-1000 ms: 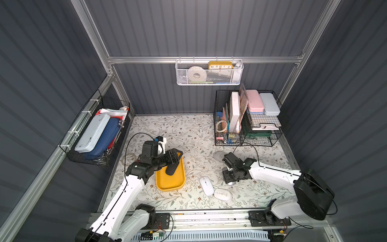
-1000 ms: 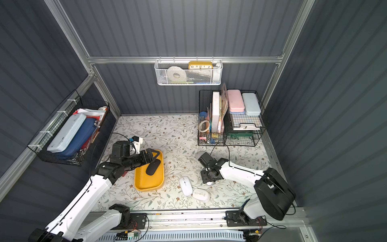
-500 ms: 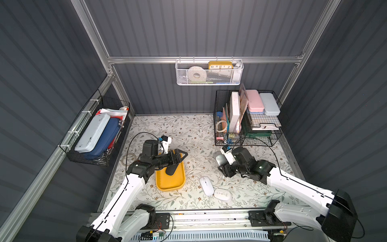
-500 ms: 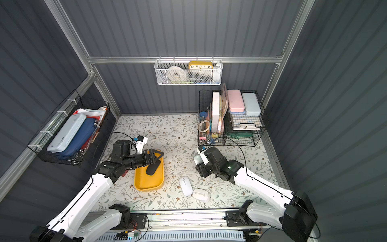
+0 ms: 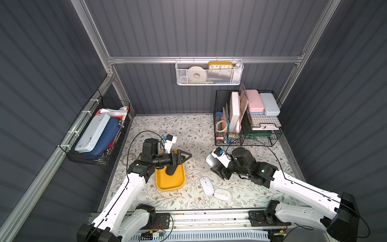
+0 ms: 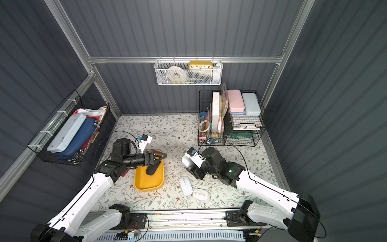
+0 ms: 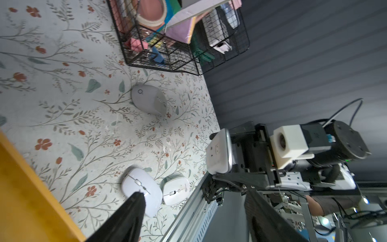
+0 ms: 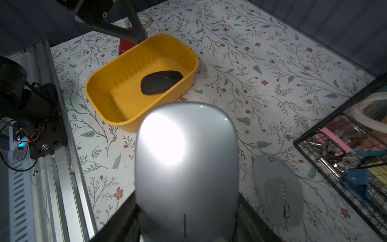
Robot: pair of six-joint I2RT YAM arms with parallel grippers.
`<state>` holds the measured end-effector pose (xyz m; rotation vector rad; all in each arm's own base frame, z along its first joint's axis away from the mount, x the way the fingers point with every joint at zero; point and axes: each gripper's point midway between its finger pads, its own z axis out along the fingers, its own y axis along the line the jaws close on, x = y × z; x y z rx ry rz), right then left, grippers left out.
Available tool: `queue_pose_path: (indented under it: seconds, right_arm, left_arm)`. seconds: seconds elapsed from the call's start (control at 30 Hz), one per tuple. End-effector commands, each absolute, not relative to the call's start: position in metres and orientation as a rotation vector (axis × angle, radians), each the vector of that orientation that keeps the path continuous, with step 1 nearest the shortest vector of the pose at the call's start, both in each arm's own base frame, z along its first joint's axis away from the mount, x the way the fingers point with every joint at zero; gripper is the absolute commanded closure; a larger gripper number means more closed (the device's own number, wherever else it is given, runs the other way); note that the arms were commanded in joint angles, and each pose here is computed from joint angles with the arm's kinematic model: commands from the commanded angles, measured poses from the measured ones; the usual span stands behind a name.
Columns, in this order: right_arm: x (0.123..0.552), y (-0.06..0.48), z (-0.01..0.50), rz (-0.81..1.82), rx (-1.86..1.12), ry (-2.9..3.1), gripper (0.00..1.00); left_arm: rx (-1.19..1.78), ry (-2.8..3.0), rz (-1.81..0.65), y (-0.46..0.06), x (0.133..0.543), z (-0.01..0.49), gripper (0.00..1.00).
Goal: Put the mouse in the storage box
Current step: Pick up the mouse from the center of the board.
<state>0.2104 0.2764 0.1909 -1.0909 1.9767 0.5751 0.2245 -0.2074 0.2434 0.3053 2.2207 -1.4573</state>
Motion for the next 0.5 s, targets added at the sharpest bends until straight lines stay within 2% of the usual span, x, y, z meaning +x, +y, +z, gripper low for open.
queue_pose_path:
  seconds: [0.0,0.2,0.47]
  right_arm:
    - [0.200,0.294,0.218,0.602,-1.216,1.787,0.52]
    - [0.189,0.304,0.220,0.579,-1.347,1.665,0.52]
    - [0.193,0.318,0.224,0.558,-1.410,1.621,0.53]
  left_arm:
    - [0.450,2.116,-1.568,-0.216,0.209,0.265,0.21]
    - [0.494,2.111,-1.644,-0.222,0.205,0.261,0.25]
    - [0.572,2.139,-1.661,-0.244,0.193,0.252,0.28]
